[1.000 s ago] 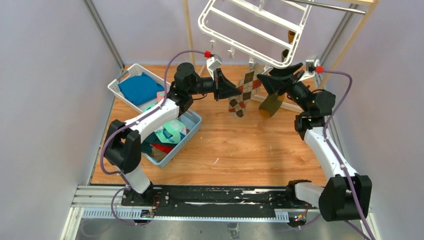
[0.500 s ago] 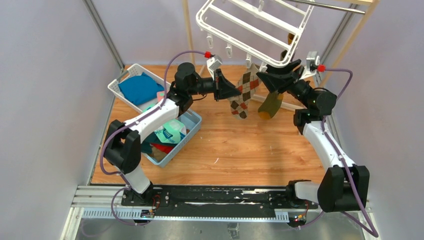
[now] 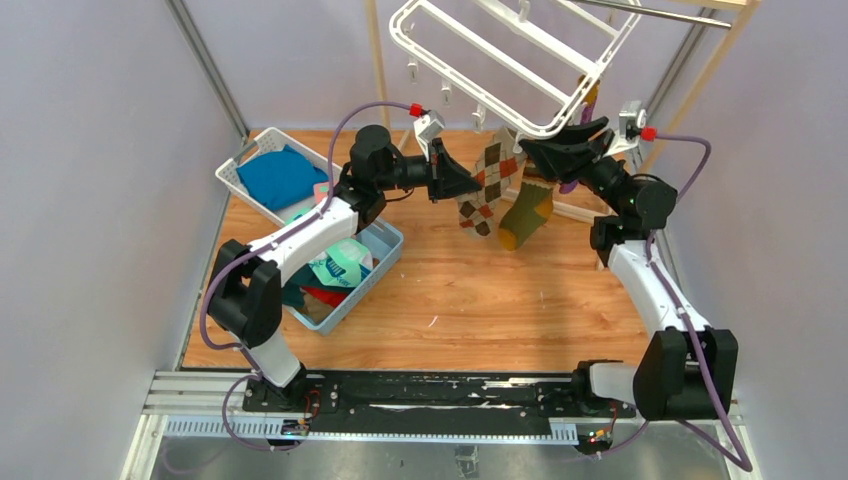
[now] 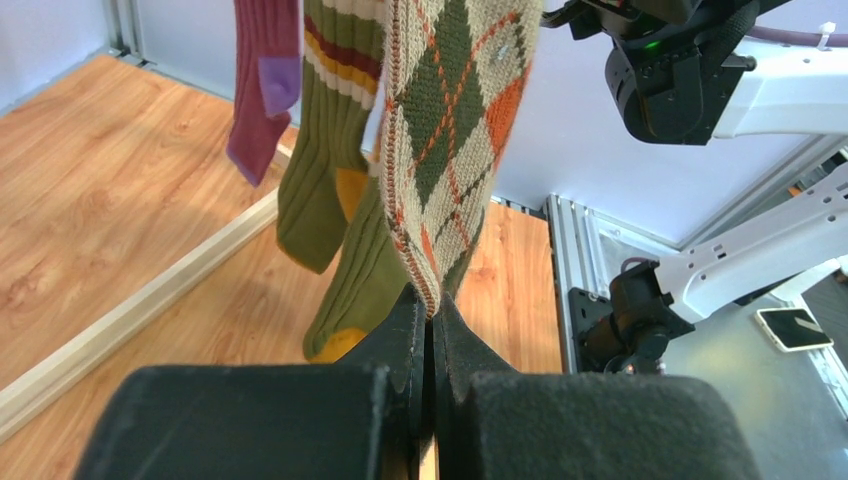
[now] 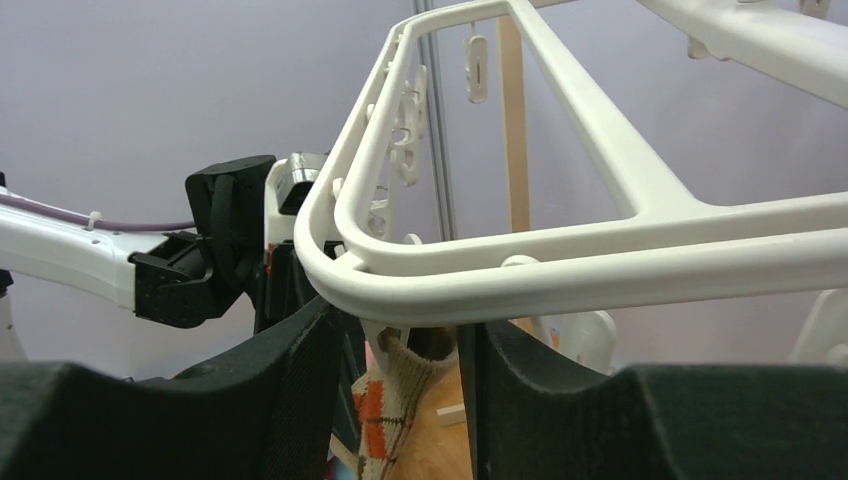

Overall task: Remove the socks clipped to the hanger
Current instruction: Remove the sock from the hanger.

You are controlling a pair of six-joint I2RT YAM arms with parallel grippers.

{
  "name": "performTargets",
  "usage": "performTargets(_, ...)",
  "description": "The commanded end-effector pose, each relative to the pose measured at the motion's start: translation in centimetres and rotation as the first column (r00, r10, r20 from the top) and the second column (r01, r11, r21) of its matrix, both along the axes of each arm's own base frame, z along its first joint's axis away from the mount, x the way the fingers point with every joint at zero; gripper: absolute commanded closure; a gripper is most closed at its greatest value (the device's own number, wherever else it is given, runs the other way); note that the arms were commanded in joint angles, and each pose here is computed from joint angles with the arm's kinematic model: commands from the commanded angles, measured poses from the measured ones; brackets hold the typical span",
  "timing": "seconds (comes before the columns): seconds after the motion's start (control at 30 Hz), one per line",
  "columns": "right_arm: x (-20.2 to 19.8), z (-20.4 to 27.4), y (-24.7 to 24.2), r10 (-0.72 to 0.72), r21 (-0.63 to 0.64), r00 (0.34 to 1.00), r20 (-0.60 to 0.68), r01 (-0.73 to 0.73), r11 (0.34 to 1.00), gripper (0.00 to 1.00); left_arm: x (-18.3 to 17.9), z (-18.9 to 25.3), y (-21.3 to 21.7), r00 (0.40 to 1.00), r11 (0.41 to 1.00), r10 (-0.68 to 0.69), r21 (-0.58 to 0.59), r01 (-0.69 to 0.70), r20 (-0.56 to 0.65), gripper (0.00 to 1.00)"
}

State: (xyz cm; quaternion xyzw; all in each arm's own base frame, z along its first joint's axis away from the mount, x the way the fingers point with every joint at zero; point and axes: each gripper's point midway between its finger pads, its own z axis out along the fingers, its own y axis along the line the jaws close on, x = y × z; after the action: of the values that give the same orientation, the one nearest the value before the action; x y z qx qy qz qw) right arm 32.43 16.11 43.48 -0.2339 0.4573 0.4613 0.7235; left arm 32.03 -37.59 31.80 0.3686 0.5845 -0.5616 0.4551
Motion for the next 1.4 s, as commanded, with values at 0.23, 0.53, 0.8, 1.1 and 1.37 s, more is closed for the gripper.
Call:
performTargets(0.23,1.1,-0.4,0.8,-0.089,-0.029,0.996,0.009,0.089,0.996,0.43,-0.8,2.1,-0.2,0.999,0.999,-0.020,-0.025,0.021,0.049,1.00)
performTargets(0.53,0.6,0.2,2.3,-0.016,-0.007,0.999,0.035,0.017,1.000,0.52,-1.1,2.0,-0.6,0.998,0.999,-0.027,-0.025,0.028,0.049,1.00)
performTargets(0.8,-0.2,1.5,1.9,0.008,0.045,0.998,0.059,-0.011,0.999,0.52,-1.1,1.3,-0.6,0.999,1.000,-0.027,-0.015,0.028,0.040,1.00)
performTargets(1.1,-0.2,2.2,1.4,0.018,0.071,0.998,0.060,-0.022,0.997,0.54,-1.0,1.1,-0.6,0.999,1.000,-0.026,-0.013,0.026,0.039,1.00)
performTargets(1.37,0.0,2.3,0.9,0.010,0.106,0.999,0.036,-0.014,0.994,0.69,-1.0,0.9,-0.6,0.999,1.000,-0.023,-0.010,0.024,0.037,1.00)
